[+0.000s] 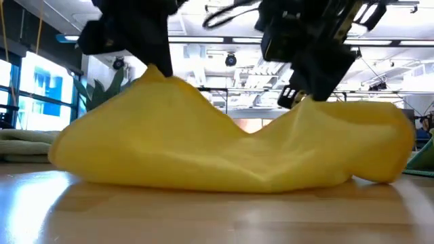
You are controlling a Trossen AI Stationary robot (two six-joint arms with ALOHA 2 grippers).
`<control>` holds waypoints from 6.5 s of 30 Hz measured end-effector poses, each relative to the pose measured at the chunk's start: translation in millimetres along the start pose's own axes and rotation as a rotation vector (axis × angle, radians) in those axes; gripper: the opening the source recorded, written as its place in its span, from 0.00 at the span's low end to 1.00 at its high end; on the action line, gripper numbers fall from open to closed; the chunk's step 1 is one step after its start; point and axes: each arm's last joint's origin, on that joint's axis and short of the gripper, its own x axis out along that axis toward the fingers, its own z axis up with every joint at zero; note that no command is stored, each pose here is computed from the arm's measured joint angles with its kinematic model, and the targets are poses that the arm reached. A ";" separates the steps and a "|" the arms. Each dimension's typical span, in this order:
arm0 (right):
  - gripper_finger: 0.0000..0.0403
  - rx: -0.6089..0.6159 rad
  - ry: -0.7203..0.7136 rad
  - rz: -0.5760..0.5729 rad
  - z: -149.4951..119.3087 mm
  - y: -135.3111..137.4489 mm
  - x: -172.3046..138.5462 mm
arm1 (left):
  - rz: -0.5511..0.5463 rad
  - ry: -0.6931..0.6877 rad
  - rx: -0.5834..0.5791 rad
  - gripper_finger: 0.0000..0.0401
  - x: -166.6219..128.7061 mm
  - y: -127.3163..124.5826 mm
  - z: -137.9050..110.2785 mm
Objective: Fold microfiber towels
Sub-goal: Fold the yellow microfiber cloth
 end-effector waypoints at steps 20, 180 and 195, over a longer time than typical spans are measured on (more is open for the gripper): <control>0.00 -0.340 -0.034 -0.245 -0.2 -54.5 -34.8 | 0.228 0.040 -0.068 0.00 26.0 32.5 34.6; 0.50 0.294 -0.361 -0.346 -41.3 1.8 66.5 | -0.171 0.037 -0.868 0.33 51.8 75.7 -116.0; 0.50 0.282 -0.366 -0.349 -40.8 1.9 66.4 | -0.113 -0.038 -0.837 0.26 62.9 83.0 -103.4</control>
